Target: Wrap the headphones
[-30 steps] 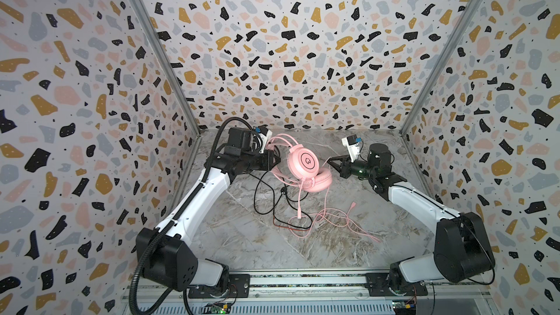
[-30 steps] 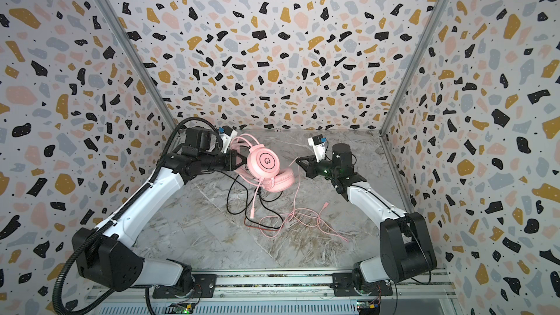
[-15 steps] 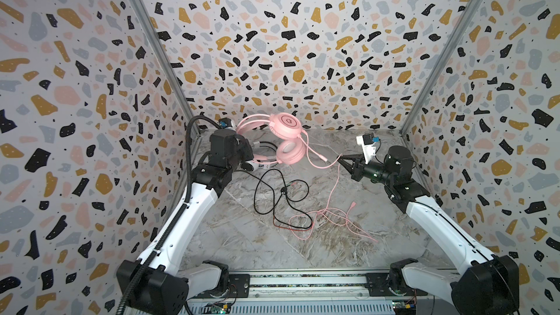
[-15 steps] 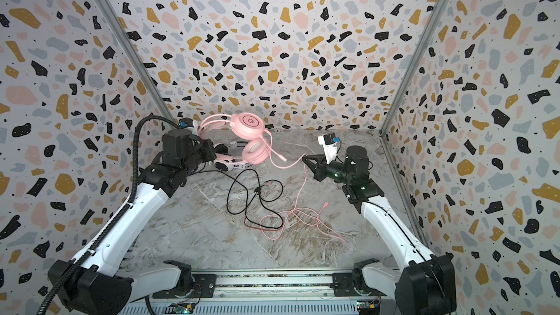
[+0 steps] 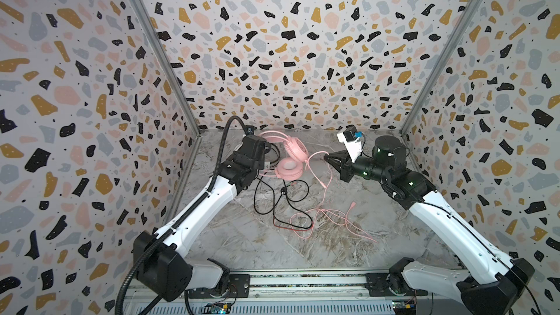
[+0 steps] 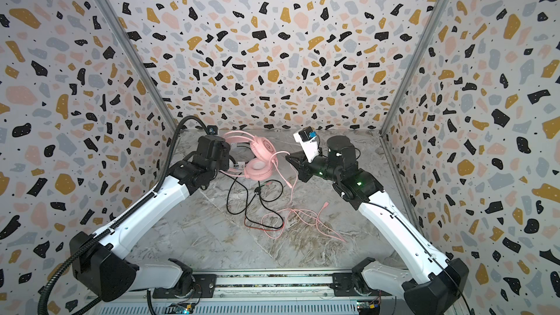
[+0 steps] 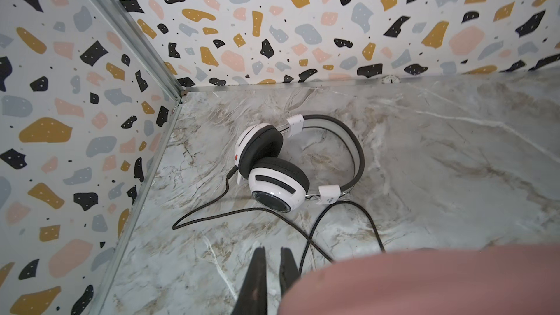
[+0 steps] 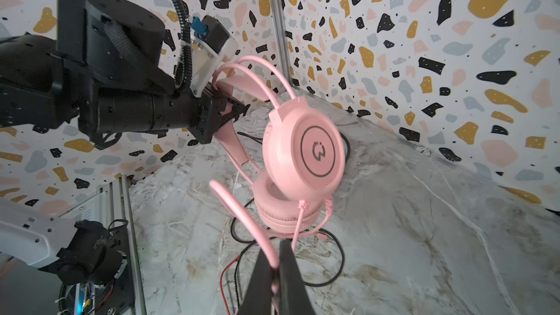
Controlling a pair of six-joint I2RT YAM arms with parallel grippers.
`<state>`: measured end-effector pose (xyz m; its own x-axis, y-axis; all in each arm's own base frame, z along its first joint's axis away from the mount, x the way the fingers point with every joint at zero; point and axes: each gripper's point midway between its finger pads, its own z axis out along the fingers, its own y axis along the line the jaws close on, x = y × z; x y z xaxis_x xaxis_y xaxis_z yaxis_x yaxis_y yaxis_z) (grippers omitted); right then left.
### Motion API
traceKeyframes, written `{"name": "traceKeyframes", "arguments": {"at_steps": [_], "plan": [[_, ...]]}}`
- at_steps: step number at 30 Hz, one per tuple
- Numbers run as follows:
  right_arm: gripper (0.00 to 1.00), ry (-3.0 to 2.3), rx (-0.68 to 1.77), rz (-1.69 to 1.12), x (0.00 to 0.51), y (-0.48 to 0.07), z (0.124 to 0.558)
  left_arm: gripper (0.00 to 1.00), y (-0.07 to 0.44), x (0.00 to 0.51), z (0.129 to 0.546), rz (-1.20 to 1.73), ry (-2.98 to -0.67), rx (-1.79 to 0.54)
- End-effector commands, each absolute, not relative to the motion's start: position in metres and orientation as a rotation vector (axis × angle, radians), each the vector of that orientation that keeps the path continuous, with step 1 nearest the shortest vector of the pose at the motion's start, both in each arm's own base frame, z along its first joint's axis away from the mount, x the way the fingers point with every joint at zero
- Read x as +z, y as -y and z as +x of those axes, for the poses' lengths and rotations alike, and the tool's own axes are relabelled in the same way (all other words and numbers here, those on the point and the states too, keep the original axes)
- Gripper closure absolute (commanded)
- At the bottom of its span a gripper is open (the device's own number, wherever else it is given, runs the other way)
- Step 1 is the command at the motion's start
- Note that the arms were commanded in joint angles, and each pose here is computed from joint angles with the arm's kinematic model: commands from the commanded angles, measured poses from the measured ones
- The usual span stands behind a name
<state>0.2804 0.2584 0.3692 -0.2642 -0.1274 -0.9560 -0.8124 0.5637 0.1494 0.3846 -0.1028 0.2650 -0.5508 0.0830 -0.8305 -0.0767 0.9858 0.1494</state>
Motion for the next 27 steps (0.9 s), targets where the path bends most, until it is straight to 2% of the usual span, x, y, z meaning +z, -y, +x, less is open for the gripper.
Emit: {"name": "traceKeyframes", "arguments": {"at_steps": [1, 7, 13, 19, 27], "plan": [[1.00, -1.735, 0.701, -0.780, 0.380, -0.251, 0.289, 1.00, 0.130, 0.308, 0.392, 0.092, -2.025, 0.160], [1.00, -1.716, 0.607, -0.751, 0.394, -0.242, 0.320, 1.00, 0.190, 0.286, 0.373, 0.449, -2.067, 0.100], [1.00, -1.696, 0.648, -0.799, 0.397, -0.245, 0.332, 1.00, 0.225, 0.277, 0.353, 0.675, -2.076, -0.028], [1.00, -1.644, 0.770, -0.883, 0.399, -0.265, 0.316, 1.00, 0.230, 0.264, 0.356, 0.705, -2.123, -0.016], [1.00, -1.604, 0.837, -0.928, 0.400, -0.280, 0.306, 1.00, 0.258, 0.262, 0.349, 0.781, -2.136, -0.188]]}}
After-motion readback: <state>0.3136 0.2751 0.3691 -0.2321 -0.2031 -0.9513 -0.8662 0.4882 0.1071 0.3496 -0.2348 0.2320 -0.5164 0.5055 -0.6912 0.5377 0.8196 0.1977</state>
